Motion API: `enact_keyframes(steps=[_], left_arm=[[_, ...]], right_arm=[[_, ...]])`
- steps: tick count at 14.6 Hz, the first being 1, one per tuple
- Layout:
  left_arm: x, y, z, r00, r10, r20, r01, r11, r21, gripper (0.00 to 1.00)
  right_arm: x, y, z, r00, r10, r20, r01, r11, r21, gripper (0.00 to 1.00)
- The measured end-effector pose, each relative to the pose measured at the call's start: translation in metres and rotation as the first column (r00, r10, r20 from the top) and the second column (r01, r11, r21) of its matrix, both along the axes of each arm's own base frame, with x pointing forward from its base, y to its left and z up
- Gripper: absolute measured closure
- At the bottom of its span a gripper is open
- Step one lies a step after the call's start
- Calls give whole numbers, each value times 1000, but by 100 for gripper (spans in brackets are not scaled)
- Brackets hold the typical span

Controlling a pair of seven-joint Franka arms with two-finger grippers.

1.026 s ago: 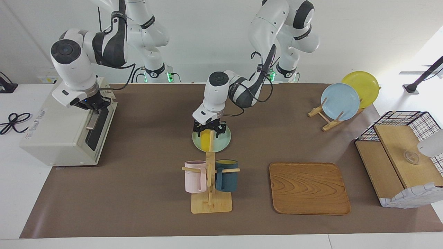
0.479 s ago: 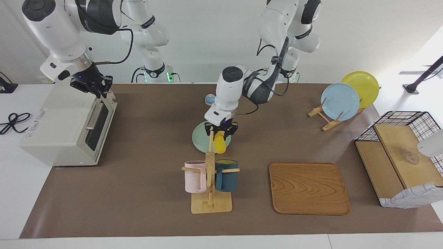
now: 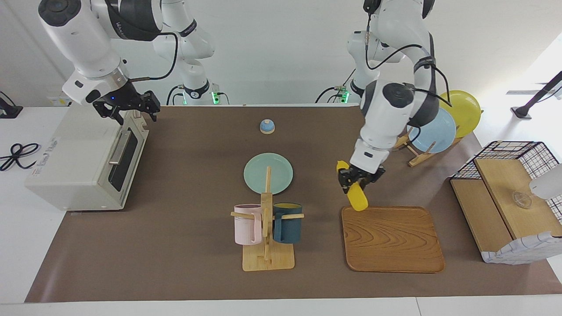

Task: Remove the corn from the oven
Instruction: 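Carry the corn to the wooden tray with the left gripper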

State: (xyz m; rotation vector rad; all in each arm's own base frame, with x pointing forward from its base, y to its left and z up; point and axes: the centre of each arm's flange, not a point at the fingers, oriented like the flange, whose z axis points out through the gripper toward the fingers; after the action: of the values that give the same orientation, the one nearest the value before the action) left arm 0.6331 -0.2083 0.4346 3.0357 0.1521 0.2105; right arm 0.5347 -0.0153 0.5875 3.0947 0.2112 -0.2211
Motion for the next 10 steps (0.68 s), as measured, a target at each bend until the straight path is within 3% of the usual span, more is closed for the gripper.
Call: enact_keyframes(steps=[2,5,8,10], left_arm=[[34,42,-12,1000,-5,12,4,1000,11,49],[87,53,-55,1000,-19,22,18,1000,21,49],[114,72,-106,998,-58,24,57,998,29,49],[123,76,-114,996,-64,62,63,998,22,49]], right_arm=[[-1,0,0,1000,-4,-8,4,1000,0,0],[2,6,0,999,-32,-5,32,999,-6,0],[6,8,3,999,-38,3,38,999,-7,0],[6,7,4,999,-41,5,41,999,-7,0]])
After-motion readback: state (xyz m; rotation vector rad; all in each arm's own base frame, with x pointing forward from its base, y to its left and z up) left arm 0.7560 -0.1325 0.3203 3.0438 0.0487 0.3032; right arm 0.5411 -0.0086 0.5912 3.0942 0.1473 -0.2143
